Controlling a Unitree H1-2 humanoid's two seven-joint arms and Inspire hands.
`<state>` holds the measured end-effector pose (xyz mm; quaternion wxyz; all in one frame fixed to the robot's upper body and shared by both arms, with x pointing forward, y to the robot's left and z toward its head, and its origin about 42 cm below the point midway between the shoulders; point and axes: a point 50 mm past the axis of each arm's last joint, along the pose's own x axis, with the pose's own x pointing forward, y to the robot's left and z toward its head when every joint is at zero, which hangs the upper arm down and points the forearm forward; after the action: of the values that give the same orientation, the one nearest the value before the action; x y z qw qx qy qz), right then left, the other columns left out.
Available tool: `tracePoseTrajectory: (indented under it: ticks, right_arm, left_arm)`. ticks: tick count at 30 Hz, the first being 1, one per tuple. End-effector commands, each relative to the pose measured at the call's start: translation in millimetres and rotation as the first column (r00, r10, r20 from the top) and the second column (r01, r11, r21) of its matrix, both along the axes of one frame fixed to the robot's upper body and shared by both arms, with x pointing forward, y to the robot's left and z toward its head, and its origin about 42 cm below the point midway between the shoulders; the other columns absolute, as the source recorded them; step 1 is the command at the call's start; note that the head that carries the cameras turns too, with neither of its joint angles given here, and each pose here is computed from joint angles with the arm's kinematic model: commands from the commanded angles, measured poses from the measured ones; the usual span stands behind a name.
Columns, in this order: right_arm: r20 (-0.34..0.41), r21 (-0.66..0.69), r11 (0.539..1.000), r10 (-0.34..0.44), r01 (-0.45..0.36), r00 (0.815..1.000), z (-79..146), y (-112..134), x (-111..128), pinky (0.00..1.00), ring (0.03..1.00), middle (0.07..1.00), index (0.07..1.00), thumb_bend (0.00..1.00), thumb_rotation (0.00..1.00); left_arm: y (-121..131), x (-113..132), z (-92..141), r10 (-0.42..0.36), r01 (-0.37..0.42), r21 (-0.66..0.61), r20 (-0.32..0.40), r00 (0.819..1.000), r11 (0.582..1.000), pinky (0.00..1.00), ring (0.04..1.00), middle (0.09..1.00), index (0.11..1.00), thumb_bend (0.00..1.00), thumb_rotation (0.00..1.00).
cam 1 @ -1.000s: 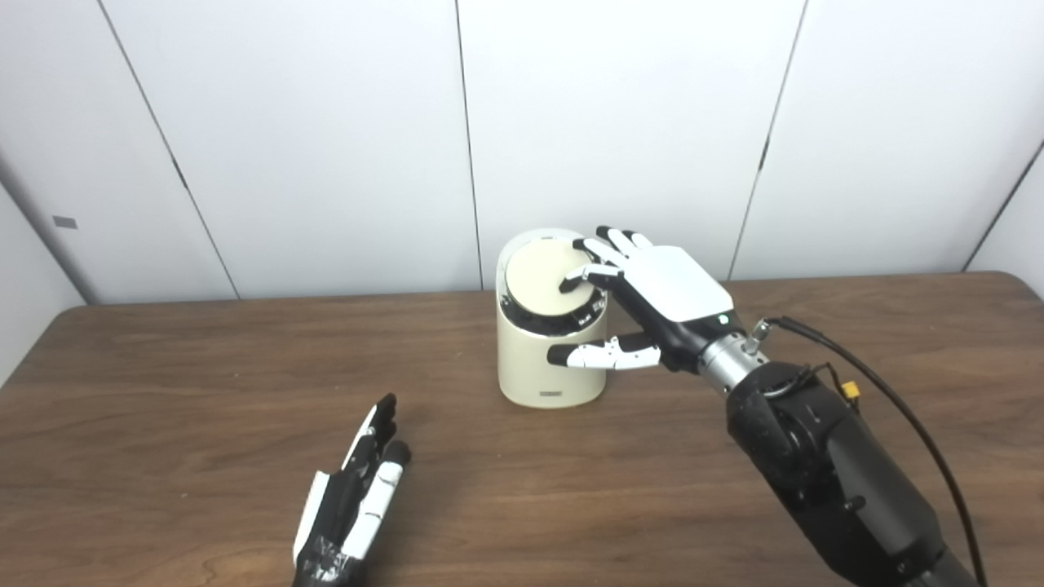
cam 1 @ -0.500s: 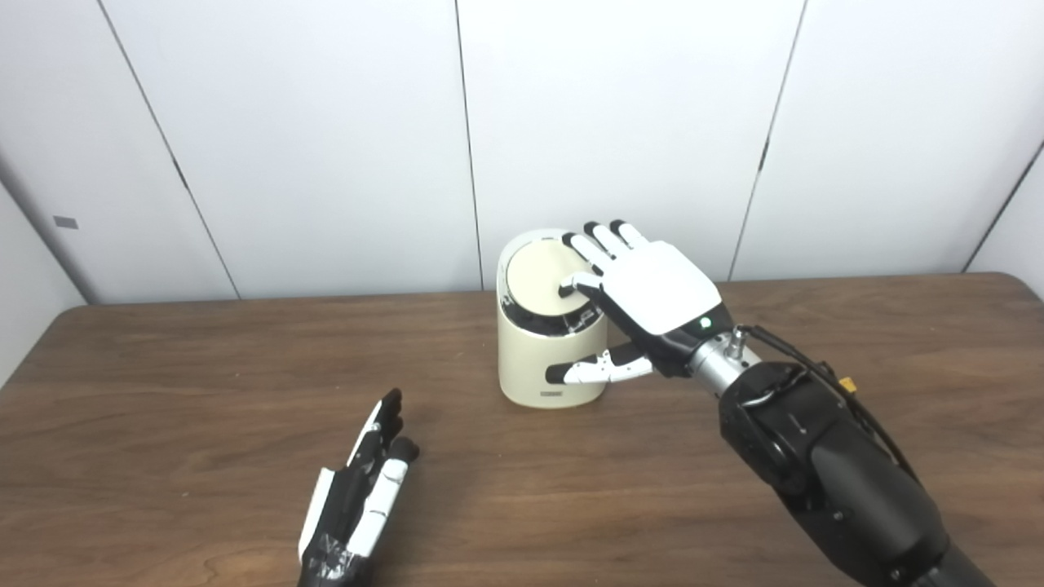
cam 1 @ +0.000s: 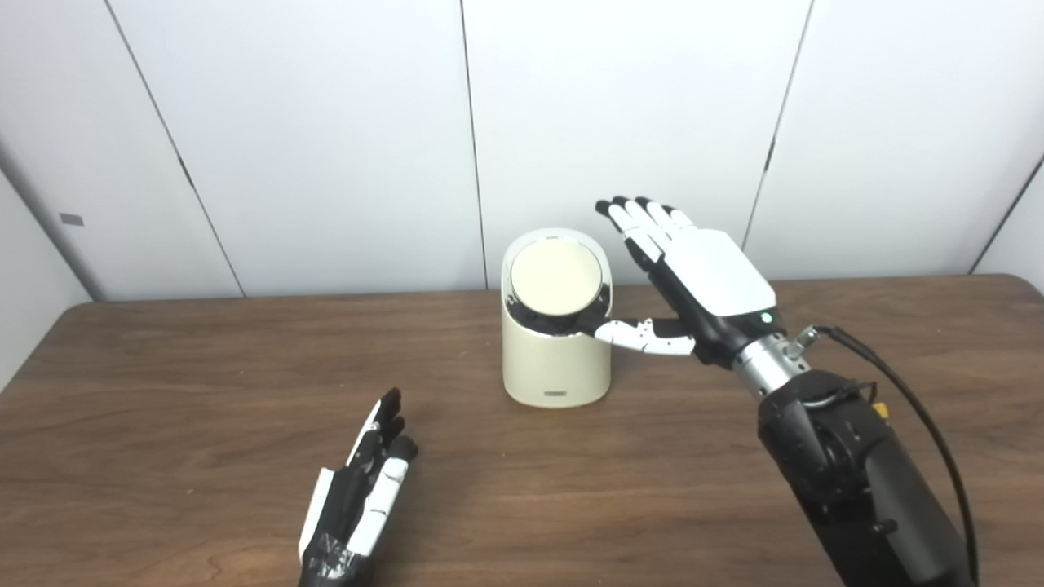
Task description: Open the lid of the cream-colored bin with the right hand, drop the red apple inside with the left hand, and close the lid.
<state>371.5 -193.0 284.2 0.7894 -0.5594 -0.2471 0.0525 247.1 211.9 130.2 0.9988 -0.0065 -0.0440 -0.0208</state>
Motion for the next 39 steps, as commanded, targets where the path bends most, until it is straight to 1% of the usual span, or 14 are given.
tracePoseTrajectory:
  ticks: [1, 3, 5, 8, 11, 15, 21, 25, 27, 29, 30, 33, 36, 39]
  right_arm:
    - [-0.017, 0.076, 0.997, 0.0, 0.002, 1.0, 6, -9, -10, 0.94, 1.0, 1.0, 1.0, 0.49, 0.95]
    - [-0.095, 0.153, 0.988, 0.006, 0.009, 0.995, 2, -17, -18, 0.92, 1.0, 1.0, 1.0, 0.49, 0.93]
    - [-0.181, 0.243, 0.969, 0.011, 0.034, 0.983, -2, -25, -27, 0.91, 1.0, 1.0, 1.0, 0.49, 0.92]
    - [-0.245, 0.317, 0.946, 0.018, 0.063, 0.969, -10, -39, -42, 0.86, 0.971, 0.986, 1.0, 0.47, 0.91]
    - [-0.289, 0.361, 0.927, 0.01, 0.099, 0.957, -22, -52, -53, 0.86, 0.944, 0.98, 1.0, 0.47, 0.98]
    - [-0.319, 0.435, 0.89, 0.007, 0.14, 0.948, -37, -64, -68, 0.87, 0.93, 0.962, 0.987, 0.49, 1.0]
    - [-0.338, 0.541, 0.823, 0.024, 0.174, 0.941, -59, -68, -87, 0.91, 0.935, 0.942, 0.969, 0.5, 1.0]
    - [-0.37, 0.604, 0.773, 0.058, 0.193, 0.927, -77, -65, -102, 0.83, 0.92, 0.943, 0.962, 0.54, 1.0]
    - [-0.383, 0.611, 0.765, 0.059, 0.205, 0.922, -84, -64, -109, 0.83, 0.918, 0.943, 0.959, 0.55, 1.0]
    - [-0.397, 0.604, 0.766, 0.049, 0.22, 0.917, -91, -63, -117, 0.86, 0.92, 0.941, 0.963, 0.56, 1.0]
    - [-0.402, 0.617, 0.755, 0.062, 0.221, 0.913, -97, -63, -122, 0.87, 0.921, 0.94, 0.964, 0.56, 1.0]
    - [-0.393, 0.689, 0.691, 0.102, 0.219, 0.914, -111, -62, -132, 0.89, 0.95, 0.967, 0.978, 0.55, 1.0]
    - [-0.378, 0.744, 0.629, 0.118, 0.226, 0.918, -120, -61, -139, 0.9, 0.972, 0.982, 0.977, 0.52, 1.0]
    - [-0.369, 0.758, 0.61, 0.108, 0.231, 0.923, -124, -60, -143, 0.92, 0.983, 0.984, 0.988, 0.49, 1.0]
  left_arm:
    - [0, 5, 13, 0.012, -0.01, -0.03, 0.061, 0.998, 1.0, 0.91, 0.99, 1.0, 1.0, 0.64, 0.75]
    - [1, 5, 16, 0.02, -0.018, -0.035, 0.066, 0.998, 0.999, 0.91, 0.984, 0.999, 1.0, 0.63, 0.75]
    - [4, 5, 20, 0.027, -0.025, -0.029, 0.071, 0.997, 0.999, 0.91, 0.981, 0.996, 1.0, 0.62, 0.76]
    - [8, 5, 26, 0.041, -0.037, -0.042, 0.091, 0.995, 0.998, 0.93, 0.972, 0.989, 1.0, 0.6, 0.77]
    - [12, 3, 32, 0.05, -0.046, -0.04, 0.108, 0.993, 0.998, 0.95, 0.971, 0.992, 1.0, 0.59, 0.78]
    - [20, -1, 37, 0.05, -0.044, -0.049, 0.125, 0.991, 0.998, 0.94, 0.974, 1.0, 1.0, 0.59, 0.79]
    - [35, -11, 39, 0.077, -0.068, -0.07, 0.146, 0.986, 0.995, 0.97, 0.985, 1.0, 1.0, 0.59, 0.82]
    - [45, -24, 33, 0.09, -0.085, -0.05, 0.127, 0.988, 0.995, 0.98, 0.99, 0.999, 1.0, 0.55, 0.85]
    - [50, -30, 27, 0.099, -0.097, -0.025, 0.109, 0.989, 0.995, 0.98, 0.99, 0.997, 1.0, 0.55, 0.84]
    - [55, -38, 20, 0.11, -0.111, 0.011, 0.091, 0.99, 0.994, 0.97, 0.982, 0.992, 1.0, 0.54, 0.84]
    - [57, -43, 16, 0.114, -0.117, 0.033, 0.078, 0.99, 0.993, 0.97, 0.979, 0.99, 1.0, 0.54, 0.83]
    - [61, -52, 4, 0.122, -0.126, 0.08, 0.049, 0.991, 0.989, 0.94, 0.969, 0.99, 1.0, 0.54, 0.82]
    - [62, -57, -3, 0.132, -0.135, 0.091, 0.034, 0.991, 0.987, 0.94, 0.968, 0.986, 1.0, 0.53, 0.82]
    - [61, -59, -5, 0.131, -0.134, 0.098, 0.029, 0.991, 0.986, 0.96, 0.974, 0.988, 1.0, 0.53, 0.82]
